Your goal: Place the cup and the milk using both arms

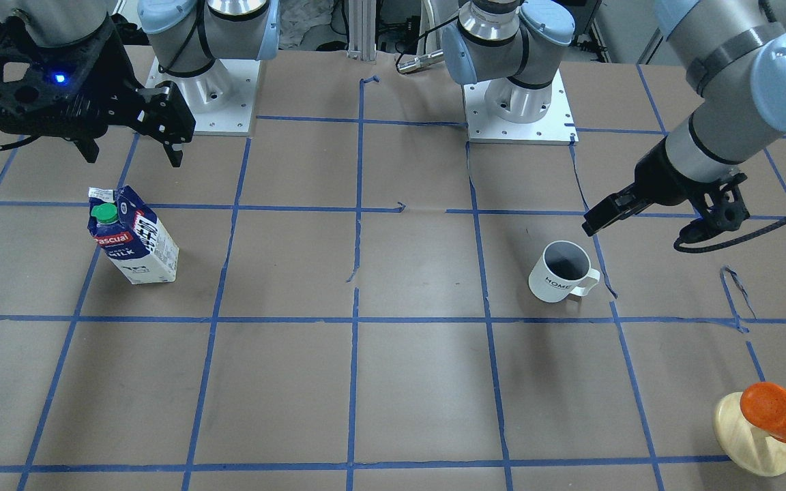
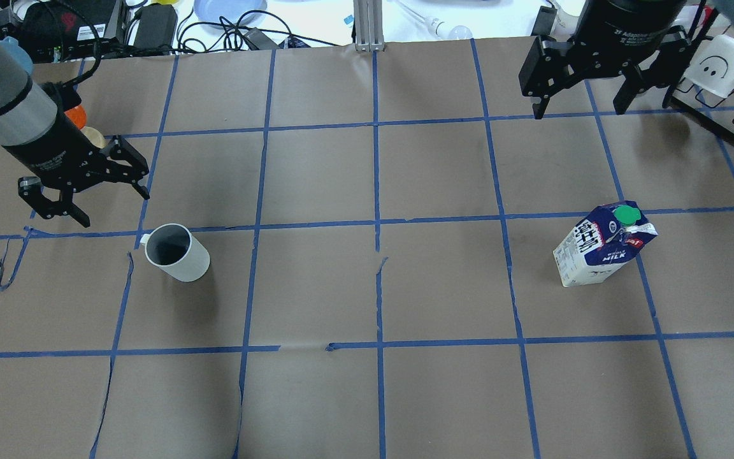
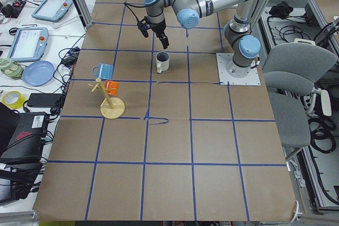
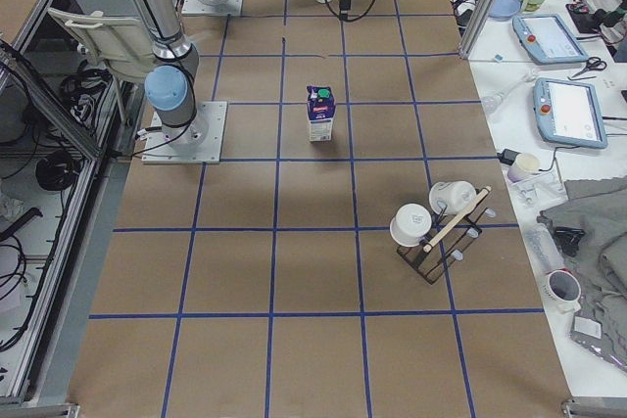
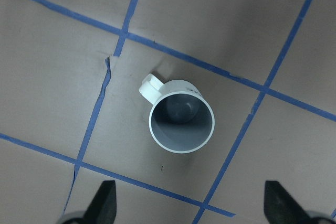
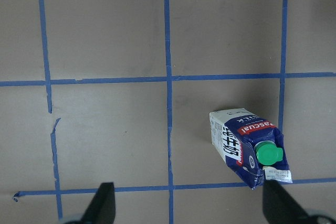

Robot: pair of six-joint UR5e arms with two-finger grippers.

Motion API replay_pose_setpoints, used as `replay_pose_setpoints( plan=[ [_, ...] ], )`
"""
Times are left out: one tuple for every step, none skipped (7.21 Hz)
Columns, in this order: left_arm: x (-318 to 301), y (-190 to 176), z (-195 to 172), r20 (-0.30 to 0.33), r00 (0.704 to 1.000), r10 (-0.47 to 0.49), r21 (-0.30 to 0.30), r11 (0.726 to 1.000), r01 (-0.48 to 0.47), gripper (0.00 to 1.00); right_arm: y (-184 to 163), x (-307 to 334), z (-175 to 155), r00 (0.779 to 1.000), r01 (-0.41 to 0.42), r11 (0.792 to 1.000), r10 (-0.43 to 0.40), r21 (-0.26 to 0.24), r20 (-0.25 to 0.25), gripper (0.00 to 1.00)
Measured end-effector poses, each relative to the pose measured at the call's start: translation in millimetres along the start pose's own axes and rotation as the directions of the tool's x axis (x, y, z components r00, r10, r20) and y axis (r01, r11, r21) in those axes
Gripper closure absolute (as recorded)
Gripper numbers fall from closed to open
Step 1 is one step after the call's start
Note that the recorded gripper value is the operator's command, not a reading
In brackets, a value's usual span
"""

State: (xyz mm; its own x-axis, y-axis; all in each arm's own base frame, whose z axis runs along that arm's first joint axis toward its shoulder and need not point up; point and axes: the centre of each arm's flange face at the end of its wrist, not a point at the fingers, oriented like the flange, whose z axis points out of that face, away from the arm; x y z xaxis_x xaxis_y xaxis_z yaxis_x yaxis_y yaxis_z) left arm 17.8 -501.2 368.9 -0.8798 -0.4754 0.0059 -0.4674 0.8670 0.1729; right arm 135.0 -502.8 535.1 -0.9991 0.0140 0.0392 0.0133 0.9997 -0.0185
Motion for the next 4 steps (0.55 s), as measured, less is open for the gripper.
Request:
replay_pose_setpoints(
  plan=[
    [-5, -4, 19, 0.007, 1.000, -0.023, -0.026, 0.999, 0.024, 0.00, 0, 0, 0, 1.000, 0.001, 1.000, -0.001, 0.001, 0.000, 0.00],
    [-12, -11, 33, 0.011, 0.999, -0.045, -0.047, 0.998, 0.046, 0.00, 0, 0, 0, 1.000, 0.002, 1.000, -0.002, 0.003, -0.001, 0.00],
    [-19, -19, 46, 0.015, 0.998, -0.065, -0.070, 0.995, 0.066, 0.00, 0, 0, 0, 1.000, 0.003, 1.000, -0.003, 0.003, -0.001, 0.00],
    [-23, -26, 58, 0.019, 0.997, -0.077, -0.094, 0.992, 0.078, 0.00, 0, 0, 0, 1.000, 0.003, 1.000, -0.003, 0.003, -0.001, 0.00]
  ],
)
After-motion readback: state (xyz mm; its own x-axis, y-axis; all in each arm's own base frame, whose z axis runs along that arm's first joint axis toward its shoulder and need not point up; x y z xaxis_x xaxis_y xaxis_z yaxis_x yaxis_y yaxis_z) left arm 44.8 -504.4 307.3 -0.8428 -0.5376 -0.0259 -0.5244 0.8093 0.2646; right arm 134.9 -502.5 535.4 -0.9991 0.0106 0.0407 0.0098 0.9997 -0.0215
